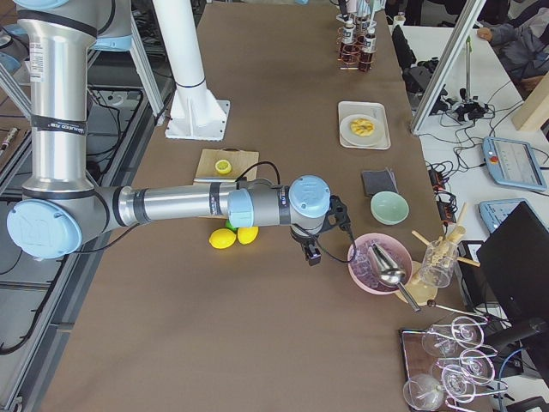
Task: Place tea on tray
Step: 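Grasp a dark tea bottle from the copper rack with the left gripper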
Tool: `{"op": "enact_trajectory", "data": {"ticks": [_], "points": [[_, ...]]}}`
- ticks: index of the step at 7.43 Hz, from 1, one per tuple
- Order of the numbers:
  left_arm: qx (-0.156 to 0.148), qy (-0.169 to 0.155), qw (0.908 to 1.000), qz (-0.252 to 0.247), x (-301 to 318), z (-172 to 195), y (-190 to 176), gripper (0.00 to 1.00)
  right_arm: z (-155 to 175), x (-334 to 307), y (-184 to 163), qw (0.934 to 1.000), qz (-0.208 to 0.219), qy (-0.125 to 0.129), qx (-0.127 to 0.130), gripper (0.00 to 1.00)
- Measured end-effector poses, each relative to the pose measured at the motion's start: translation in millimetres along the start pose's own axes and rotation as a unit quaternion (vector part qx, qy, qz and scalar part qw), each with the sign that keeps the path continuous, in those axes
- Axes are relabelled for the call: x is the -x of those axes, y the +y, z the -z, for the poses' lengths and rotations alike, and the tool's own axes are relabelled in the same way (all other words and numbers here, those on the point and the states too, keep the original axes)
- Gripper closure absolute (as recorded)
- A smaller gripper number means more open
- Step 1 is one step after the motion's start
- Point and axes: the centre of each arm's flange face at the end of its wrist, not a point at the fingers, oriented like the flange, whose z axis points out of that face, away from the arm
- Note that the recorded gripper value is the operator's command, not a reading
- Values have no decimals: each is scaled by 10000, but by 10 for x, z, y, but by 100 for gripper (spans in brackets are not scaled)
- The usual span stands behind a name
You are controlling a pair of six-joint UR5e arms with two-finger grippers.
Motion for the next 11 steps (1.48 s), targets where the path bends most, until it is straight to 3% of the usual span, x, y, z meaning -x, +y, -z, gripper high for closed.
{"op": "enact_trajectory", "data": {"ticks": [1,4,5,8,11], "points": [[-39,8,10000,-43,-46,-101,-9,24,-1,1,-1,10000,-3,0,1,0],[-138,45,9997,-178,-86,-281,11,90,8,15,-7,10000,10,1,-8,0],[-151,54,9997,-208,-91,-282,9,100,12,20,-10,10000,16,3,-12,0],[-198,117,9994,-253,-151,-221,-53,100,13,22,-10,10000,18,6,-12,0],[-330,349,9987,-165,-100,182,-291,100,10,15,-13,10000,14,10,-8,0]]}}
